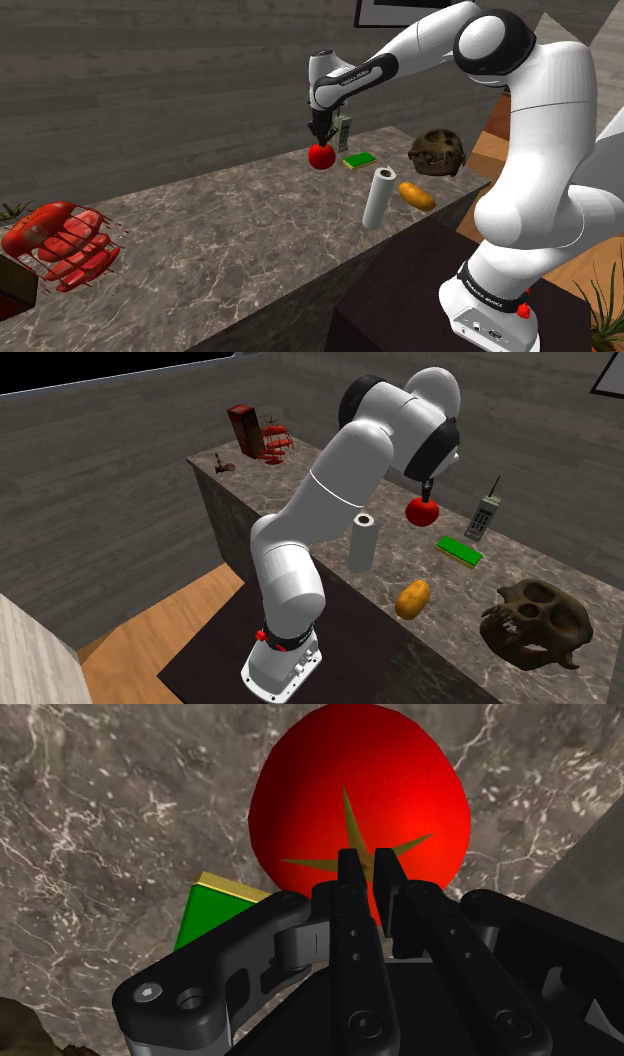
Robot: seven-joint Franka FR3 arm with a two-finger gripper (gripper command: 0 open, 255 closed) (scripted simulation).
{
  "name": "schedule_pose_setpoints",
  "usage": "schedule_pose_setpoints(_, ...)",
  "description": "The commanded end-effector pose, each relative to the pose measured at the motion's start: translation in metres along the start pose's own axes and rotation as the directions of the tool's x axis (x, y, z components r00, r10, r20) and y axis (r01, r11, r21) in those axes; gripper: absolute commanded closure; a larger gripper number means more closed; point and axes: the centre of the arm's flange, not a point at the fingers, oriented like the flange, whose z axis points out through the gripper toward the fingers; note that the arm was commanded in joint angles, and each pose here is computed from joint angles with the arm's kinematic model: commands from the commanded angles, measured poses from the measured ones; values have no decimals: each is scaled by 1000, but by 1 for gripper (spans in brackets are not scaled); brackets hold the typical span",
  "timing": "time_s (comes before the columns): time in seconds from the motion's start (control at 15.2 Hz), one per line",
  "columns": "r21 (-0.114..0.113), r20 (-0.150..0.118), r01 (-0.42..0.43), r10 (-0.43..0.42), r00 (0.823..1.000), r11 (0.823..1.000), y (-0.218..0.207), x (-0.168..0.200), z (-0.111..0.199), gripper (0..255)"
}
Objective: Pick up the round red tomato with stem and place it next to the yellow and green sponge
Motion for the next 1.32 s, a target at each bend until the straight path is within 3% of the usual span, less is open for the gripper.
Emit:
schedule_pose_setpoints(0.0,0,0,0,0,1000,1000,0,0,0,255)
schedule_pose_setpoints(0.07,0,0,0,0,1000,1000,0,0,0,255)
schedule_pose_setpoints(0.13,0,0,0,0,1000,1000,0,0,0,0)
schedule_pose_setpoints(0.46,0,0,0,0,1000,1000,0,0,0,0)
schedule_pose_setpoints(0.73,0,0,0,0,1000,1000,0,0,-50,0)
schedule_pose_setpoints(1.25,0,0,0,0,1000,1000,0,0,-50,0)
